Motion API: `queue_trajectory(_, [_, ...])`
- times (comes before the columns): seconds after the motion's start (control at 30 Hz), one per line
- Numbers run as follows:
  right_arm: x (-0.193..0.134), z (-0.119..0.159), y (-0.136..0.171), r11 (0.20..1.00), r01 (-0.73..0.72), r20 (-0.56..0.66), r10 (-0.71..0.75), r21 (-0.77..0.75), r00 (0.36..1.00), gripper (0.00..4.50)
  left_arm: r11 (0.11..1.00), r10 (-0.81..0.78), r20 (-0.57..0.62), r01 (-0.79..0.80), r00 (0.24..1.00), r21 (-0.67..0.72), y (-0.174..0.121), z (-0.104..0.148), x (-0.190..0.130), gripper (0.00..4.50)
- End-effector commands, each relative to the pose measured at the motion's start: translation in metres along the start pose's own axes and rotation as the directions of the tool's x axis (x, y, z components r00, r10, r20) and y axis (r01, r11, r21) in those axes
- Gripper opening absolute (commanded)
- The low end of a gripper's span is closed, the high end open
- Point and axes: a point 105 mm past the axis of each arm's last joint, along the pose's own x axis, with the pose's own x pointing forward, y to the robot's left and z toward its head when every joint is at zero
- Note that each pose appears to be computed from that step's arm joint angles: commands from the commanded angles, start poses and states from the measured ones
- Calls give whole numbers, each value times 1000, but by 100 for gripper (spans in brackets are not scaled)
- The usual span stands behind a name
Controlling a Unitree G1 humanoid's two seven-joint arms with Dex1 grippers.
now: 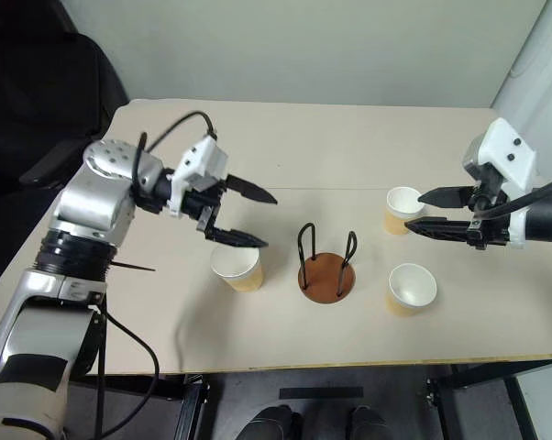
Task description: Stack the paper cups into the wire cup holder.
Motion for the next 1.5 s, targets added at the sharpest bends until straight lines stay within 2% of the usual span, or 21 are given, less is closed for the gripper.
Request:
queue_trajectory(0.03, [1,-6,-12,995,43,-59,-49,-95,997,238,999,25,25,-26,999,23,2,10,-9,448])
queue_trajectory(0.27, [25,-38,-36,967,48,-203,-101,-252,974,238,1000,15,24,-15,1000,12,-5,9,-12,448])
queue_trajectory(0.63, [46,-39,-57,943,25,-229,-106,-332,968,238,994,114,-68,-113,991,7,-5,-6,-49,448])
queue_trajectory(1.0, [69,-32,-70,925,-12,-236,-84,-379,968,238,990,143,-66,-143,988,5,-4,-9,-53,448])
queue_trajectory(1.5, [93,-64,-89,916,-73,-357,-80,-395,931,238,989,146,-65,-147,987,-1,-5,-10,-52,448])
